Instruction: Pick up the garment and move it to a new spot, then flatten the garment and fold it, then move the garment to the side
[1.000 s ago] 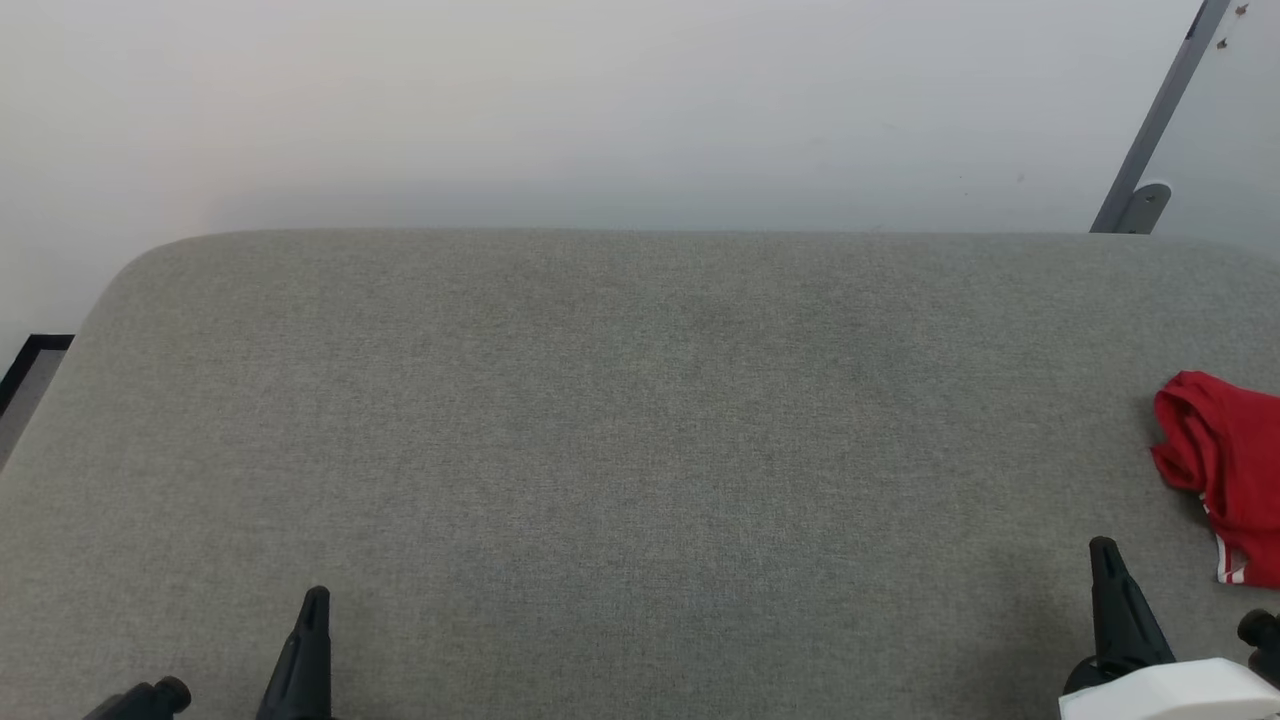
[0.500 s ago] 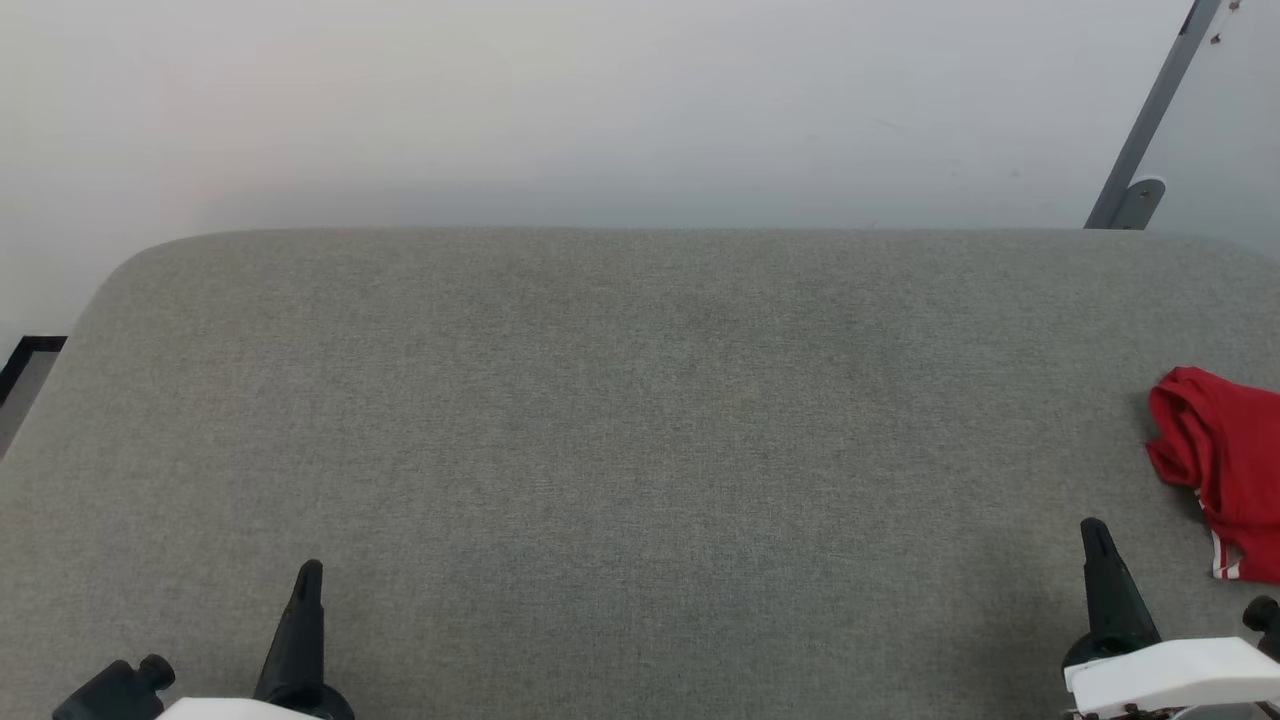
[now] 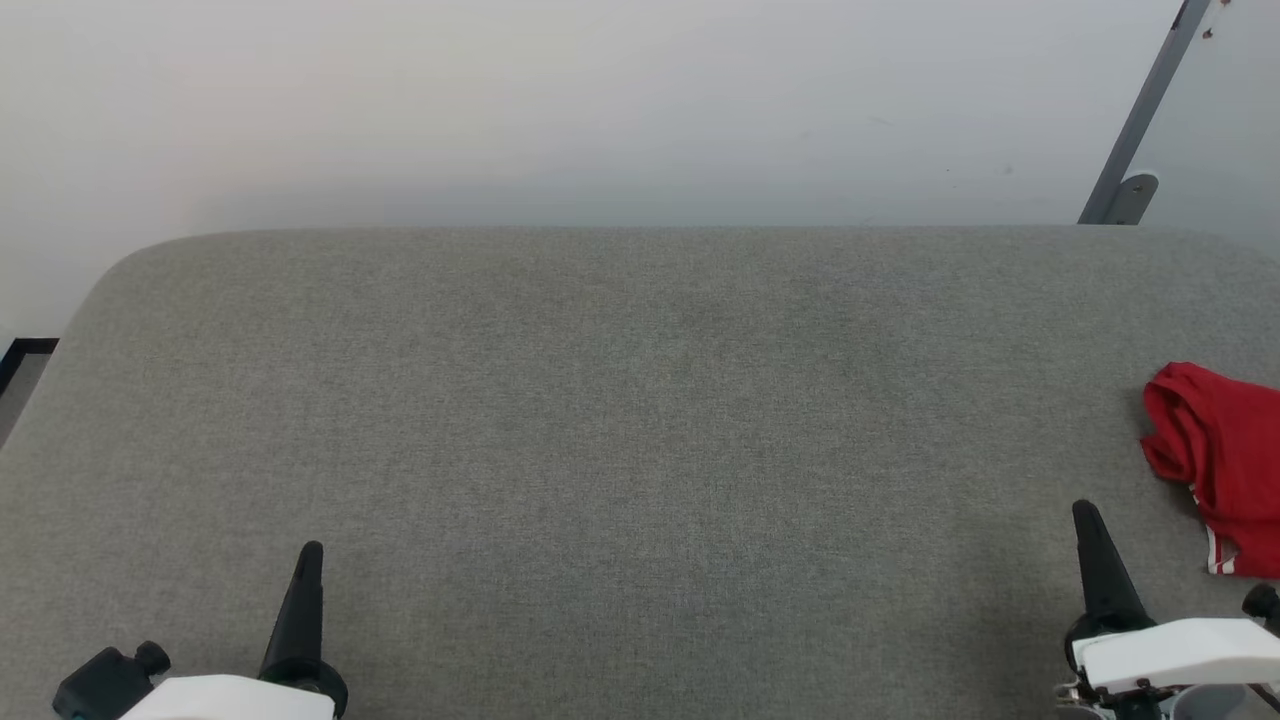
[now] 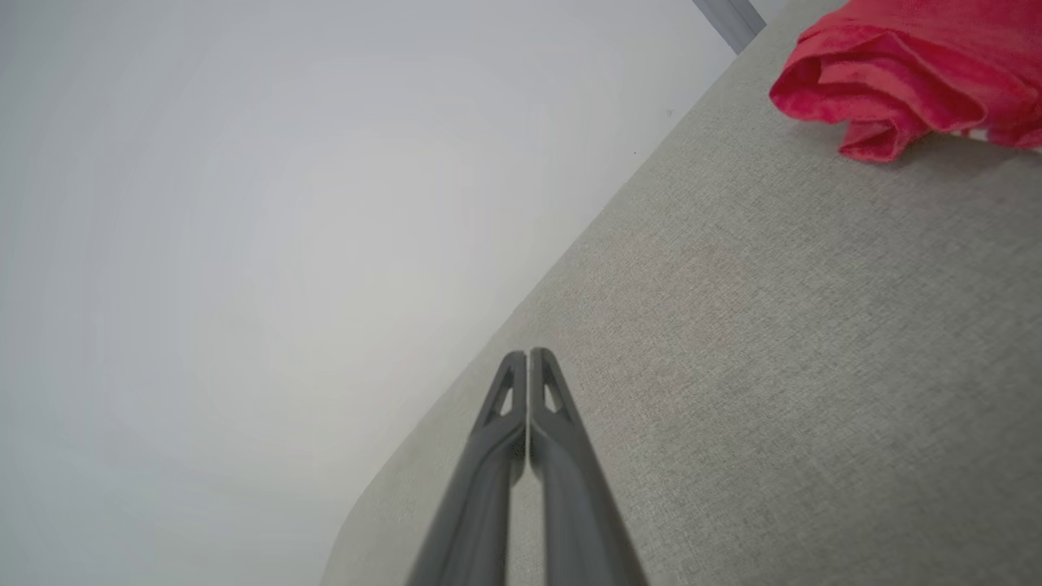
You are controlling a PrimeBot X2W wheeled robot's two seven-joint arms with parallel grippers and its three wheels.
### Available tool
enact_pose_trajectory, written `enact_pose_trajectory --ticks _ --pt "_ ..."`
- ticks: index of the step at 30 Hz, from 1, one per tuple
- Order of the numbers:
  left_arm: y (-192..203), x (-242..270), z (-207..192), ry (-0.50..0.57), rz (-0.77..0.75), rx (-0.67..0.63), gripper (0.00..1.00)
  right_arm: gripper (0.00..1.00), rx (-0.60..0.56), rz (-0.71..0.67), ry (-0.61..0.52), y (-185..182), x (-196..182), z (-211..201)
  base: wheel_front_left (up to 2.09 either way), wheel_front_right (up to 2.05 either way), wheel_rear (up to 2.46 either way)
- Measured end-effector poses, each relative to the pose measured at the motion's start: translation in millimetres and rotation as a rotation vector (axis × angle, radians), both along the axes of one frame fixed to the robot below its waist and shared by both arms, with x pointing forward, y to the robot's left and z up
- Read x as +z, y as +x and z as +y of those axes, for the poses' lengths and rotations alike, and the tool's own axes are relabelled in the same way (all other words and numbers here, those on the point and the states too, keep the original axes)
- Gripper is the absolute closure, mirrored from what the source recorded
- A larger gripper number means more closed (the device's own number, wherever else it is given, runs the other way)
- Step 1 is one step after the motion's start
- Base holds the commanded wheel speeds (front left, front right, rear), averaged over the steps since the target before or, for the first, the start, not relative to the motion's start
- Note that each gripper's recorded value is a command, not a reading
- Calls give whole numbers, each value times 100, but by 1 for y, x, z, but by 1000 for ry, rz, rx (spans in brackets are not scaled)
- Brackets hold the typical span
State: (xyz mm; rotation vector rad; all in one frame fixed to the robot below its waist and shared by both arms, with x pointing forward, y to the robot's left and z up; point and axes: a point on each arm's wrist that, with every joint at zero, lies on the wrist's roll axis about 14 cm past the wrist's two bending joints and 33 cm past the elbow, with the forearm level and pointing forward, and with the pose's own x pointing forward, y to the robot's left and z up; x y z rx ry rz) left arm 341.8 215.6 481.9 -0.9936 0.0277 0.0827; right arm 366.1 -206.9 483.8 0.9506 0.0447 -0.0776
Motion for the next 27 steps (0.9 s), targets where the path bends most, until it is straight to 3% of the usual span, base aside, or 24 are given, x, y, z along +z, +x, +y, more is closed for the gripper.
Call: enact_pose_trajectory --ticks 27 --pt "19 7 -5 -243 -17 -3 100 100 0 -23 271 9 6 3 0 0 0"
